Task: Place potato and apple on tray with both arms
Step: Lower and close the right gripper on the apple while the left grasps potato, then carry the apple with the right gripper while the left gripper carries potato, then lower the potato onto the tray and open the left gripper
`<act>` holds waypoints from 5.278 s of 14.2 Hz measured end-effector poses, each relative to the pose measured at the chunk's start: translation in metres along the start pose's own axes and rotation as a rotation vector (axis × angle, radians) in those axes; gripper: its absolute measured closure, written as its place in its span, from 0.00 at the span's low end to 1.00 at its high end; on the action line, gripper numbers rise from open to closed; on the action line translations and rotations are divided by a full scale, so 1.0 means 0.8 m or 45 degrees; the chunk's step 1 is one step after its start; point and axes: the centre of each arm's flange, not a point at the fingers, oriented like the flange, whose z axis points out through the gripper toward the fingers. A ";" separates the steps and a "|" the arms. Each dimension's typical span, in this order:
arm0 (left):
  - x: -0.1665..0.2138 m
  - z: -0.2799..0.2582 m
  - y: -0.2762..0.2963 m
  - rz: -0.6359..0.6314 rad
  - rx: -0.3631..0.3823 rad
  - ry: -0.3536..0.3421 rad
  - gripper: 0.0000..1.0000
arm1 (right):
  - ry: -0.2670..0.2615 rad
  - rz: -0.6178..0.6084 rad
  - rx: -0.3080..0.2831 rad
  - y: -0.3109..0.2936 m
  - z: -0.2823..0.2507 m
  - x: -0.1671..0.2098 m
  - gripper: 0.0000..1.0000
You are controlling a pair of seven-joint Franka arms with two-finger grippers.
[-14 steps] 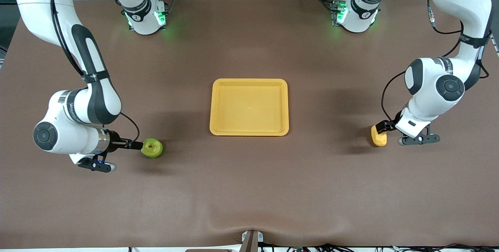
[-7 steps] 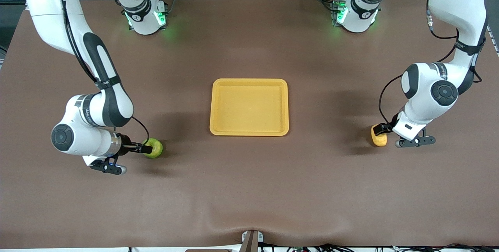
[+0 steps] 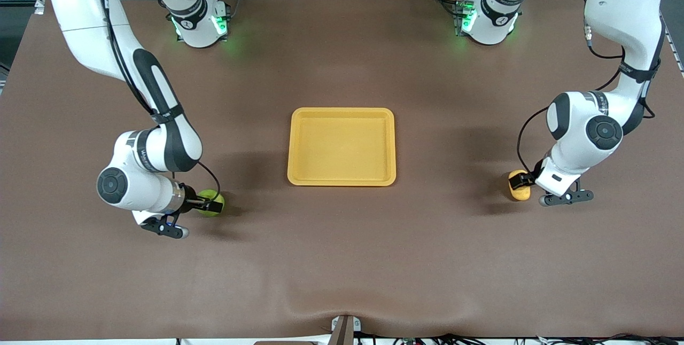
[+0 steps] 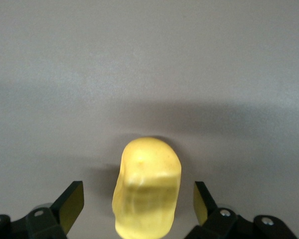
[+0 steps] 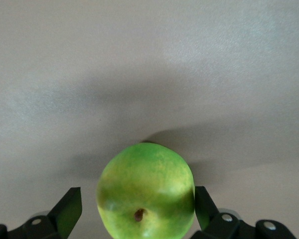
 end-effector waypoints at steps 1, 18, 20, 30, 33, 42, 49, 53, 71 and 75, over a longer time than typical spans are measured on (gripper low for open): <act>0.001 0.002 0.002 -0.007 -0.002 0.002 0.10 | -0.001 0.003 -0.002 0.002 0.003 -0.001 0.00; -0.007 0.013 0.040 0.021 -0.030 -0.015 0.51 | 0.000 -0.012 -0.014 0.009 -0.001 -0.009 0.11; -0.011 0.011 0.068 0.060 -0.056 -0.016 0.51 | -0.046 -0.033 -0.017 0.019 -0.037 -0.003 0.11; -0.032 -0.025 0.170 0.200 -0.145 -0.018 0.51 | -0.233 -0.082 -0.024 0.032 -0.151 -0.006 0.11; -0.040 -0.039 0.198 0.225 -0.165 -0.021 0.51 | -0.252 -0.104 -0.030 0.017 -0.153 -0.015 0.11; -0.091 -0.089 0.310 0.259 -0.206 -0.060 0.51 | -0.269 -0.084 -0.070 -0.060 -0.149 -0.059 0.11; -0.111 -0.111 0.368 0.357 -0.235 -0.025 0.51 | -0.234 -0.039 -0.097 -0.107 -0.108 -0.110 0.11; -0.127 -0.111 0.400 0.366 -0.248 -0.034 0.51 | -0.245 -0.013 -0.126 -0.134 -0.096 -0.149 0.11; -0.179 -0.062 0.484 0.186 -0.225 -0.124 0.51 | -0.198 0.055 -0.123 -0.212 -0.075 -0.239 0.11; -0.180 -0.043 0.486 0.185 -0.207 -0.139 0.51 | -0.166 0.082 -0.114 -0.230 -0.056 -0.255 0.11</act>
